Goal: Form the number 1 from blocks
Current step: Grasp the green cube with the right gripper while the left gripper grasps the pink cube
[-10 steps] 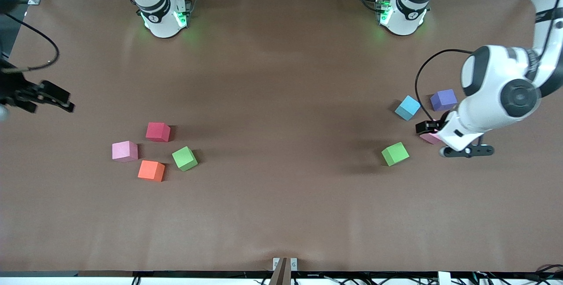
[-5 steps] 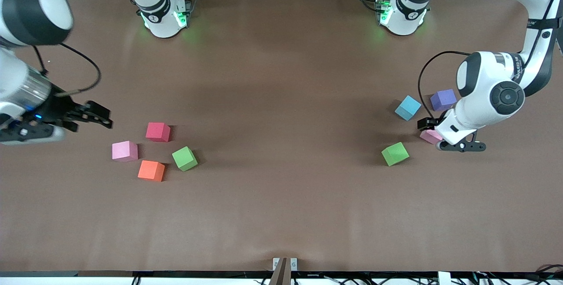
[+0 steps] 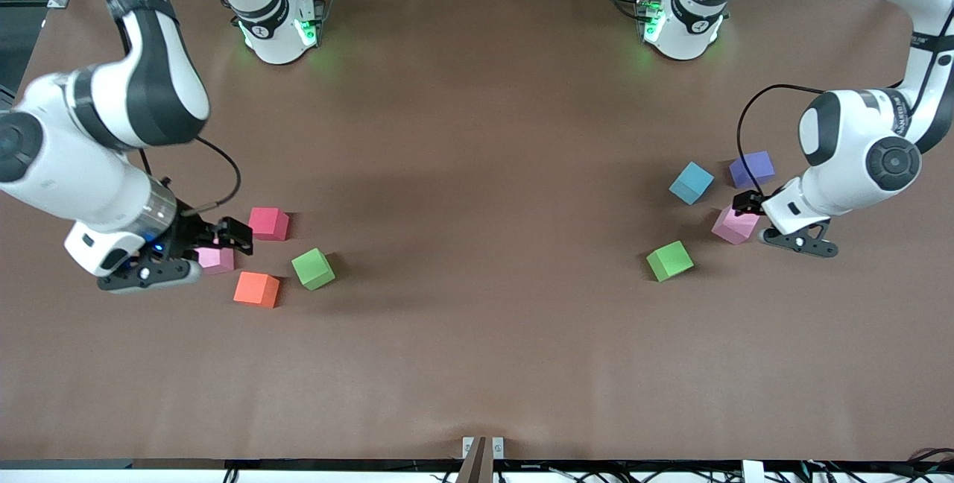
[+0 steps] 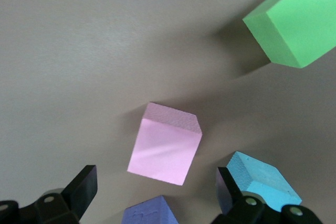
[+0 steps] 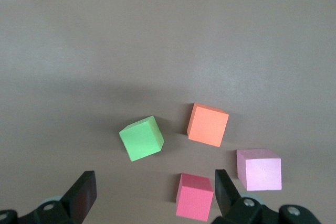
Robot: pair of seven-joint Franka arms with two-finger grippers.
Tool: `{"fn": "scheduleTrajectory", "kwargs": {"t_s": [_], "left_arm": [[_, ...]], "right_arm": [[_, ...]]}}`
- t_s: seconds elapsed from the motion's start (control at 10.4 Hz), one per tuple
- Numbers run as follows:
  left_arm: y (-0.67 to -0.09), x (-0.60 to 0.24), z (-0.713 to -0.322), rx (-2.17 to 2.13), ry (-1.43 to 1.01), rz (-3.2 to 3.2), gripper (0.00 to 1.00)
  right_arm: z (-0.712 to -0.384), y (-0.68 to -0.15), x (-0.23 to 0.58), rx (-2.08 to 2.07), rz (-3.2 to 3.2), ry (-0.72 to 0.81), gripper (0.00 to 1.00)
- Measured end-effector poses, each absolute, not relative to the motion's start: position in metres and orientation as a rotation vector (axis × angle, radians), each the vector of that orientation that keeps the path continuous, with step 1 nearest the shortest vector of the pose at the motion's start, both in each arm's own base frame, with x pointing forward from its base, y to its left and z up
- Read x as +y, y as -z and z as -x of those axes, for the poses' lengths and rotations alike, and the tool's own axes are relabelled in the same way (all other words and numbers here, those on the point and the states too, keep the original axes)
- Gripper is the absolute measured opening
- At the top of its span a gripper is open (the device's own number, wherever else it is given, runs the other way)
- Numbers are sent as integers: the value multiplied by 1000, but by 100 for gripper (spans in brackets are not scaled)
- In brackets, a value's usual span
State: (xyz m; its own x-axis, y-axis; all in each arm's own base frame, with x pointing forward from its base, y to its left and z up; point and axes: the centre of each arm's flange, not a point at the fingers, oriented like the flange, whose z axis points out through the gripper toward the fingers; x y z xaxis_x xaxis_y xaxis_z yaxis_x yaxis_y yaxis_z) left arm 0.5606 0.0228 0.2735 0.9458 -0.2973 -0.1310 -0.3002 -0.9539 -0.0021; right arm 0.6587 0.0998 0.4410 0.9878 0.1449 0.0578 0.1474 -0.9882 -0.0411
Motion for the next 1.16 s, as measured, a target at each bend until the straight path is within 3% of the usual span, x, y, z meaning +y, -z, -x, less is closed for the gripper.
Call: {"fn": "scheduleTrajectory", "kwargs": {"t_s": [1.16], "left_arm": [[-202,11,-554,792,-256,2957,100]], "right_arm": [[-652,-308,167,-463,3075,-82,100]]}}
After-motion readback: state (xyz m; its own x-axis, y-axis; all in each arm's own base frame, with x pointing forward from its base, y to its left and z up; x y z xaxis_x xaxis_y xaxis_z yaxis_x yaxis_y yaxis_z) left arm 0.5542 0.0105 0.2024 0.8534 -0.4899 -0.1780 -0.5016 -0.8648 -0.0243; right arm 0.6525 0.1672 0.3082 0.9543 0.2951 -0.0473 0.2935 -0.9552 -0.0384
